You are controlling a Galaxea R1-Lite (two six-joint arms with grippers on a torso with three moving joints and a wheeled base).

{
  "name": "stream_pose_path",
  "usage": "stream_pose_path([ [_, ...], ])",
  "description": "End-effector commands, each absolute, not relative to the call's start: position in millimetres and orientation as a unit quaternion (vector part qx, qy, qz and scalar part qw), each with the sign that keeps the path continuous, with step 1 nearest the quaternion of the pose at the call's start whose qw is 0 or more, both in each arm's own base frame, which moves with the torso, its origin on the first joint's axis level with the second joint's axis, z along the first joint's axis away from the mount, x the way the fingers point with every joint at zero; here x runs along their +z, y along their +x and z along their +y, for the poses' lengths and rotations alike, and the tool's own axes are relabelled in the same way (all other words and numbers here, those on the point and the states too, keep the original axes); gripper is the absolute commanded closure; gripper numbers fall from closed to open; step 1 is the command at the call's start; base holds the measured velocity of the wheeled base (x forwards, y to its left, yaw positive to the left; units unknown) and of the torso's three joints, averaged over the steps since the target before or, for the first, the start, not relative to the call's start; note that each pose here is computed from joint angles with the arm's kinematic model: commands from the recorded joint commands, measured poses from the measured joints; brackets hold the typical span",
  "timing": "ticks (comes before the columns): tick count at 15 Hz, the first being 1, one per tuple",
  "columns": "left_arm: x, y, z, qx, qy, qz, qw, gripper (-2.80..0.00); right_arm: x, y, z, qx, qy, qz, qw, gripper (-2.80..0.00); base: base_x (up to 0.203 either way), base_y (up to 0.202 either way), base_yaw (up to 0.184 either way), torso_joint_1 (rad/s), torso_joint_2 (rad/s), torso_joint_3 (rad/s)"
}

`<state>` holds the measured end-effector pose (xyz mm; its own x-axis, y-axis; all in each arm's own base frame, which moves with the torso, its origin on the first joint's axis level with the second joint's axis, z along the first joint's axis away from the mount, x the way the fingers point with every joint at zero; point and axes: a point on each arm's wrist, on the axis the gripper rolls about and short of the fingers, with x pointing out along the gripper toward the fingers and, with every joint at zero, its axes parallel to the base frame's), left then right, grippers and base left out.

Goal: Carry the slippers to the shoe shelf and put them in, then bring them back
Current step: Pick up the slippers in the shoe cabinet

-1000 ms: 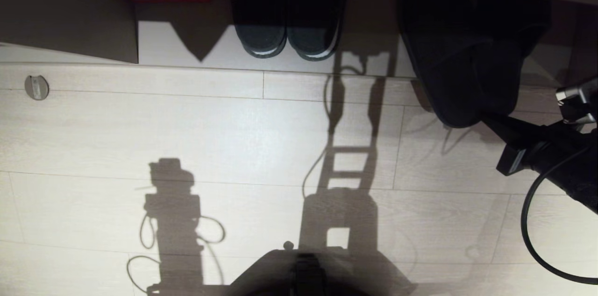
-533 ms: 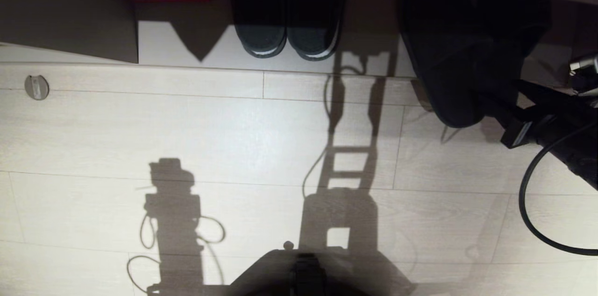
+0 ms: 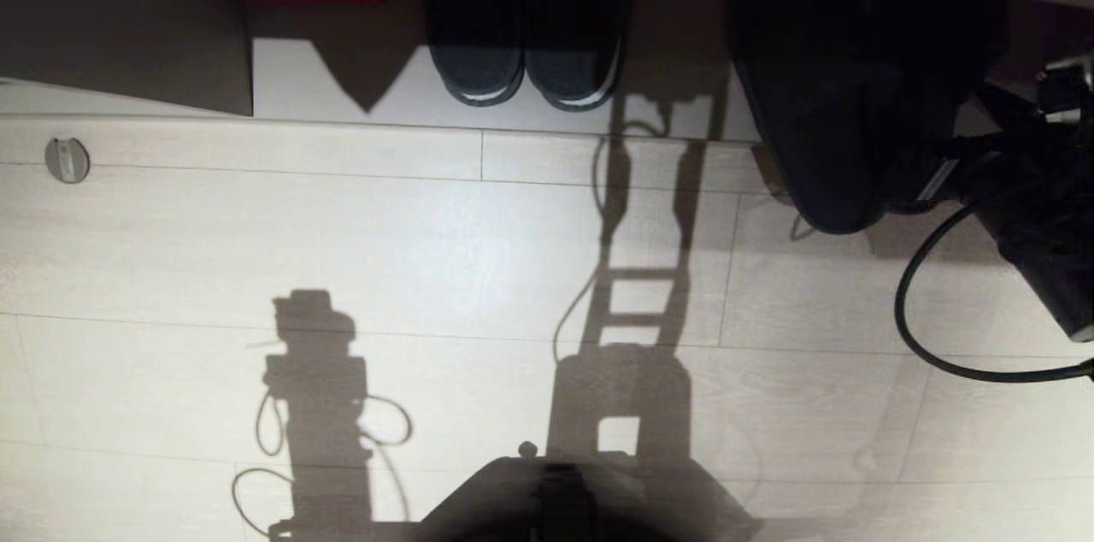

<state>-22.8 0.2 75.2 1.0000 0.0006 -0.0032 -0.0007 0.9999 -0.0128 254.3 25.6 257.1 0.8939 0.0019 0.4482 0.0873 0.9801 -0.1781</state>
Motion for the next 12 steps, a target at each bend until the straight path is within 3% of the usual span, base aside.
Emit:
stream_pose_path([
  [1,74.7,-22.7,0.2,0.001,-0.007,0.002,1.0,0.0,246.7,275.9,32.4,-0.017,-0.093,-0.232,0.968,-2.8,0.0,0.0,0.0,0.0,0.0,0.0],
  [12,74.7,-22.7,0.2,0.001,-0.007,0.002,1.0,0.0,279.4,341.6,49.3,-0.016,-0.051,-0.344,0.938,-2.8,0.0,0.0,0.0,0.0,0.0,0.0],
])
